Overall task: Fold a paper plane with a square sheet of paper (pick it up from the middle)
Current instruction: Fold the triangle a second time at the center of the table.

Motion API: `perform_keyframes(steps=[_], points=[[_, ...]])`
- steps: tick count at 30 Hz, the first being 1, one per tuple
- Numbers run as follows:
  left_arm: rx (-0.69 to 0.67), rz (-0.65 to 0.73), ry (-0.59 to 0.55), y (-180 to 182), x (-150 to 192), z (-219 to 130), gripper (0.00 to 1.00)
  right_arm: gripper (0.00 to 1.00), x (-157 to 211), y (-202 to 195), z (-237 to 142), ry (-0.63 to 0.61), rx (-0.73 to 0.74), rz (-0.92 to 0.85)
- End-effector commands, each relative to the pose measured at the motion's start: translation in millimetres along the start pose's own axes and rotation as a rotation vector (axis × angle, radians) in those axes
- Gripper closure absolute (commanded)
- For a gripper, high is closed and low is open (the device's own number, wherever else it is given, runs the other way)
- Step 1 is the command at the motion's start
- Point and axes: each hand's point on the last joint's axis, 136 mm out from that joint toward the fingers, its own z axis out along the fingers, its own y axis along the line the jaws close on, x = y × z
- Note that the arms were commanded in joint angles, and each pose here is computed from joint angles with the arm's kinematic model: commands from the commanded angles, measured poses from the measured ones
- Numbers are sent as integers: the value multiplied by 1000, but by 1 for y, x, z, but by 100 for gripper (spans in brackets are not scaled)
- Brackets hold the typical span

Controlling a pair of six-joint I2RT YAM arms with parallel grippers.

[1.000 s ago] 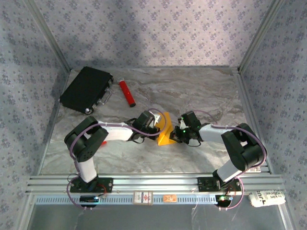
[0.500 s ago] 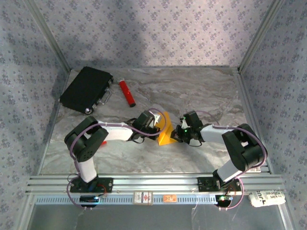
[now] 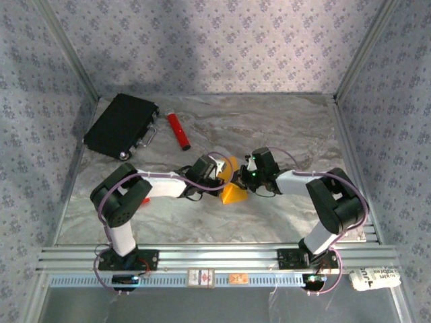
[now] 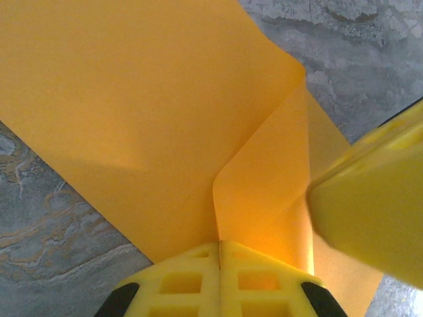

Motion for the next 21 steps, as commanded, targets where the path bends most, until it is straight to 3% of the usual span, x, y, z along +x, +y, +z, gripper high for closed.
perform_keyframes(steps=[1, 12, 21], points=[[1, -19, 35, 6, 10, 7, 97, 100, -4, 1, 7, 7, -1, 14], [0, -23, 43, 8, 11, 8, 97, 100, 12, -48, 14, 22, 96, 75], [1, -29, 55, 9, 14, 9, 97, 100, -11, -17, 2, -29, 29, 34]])
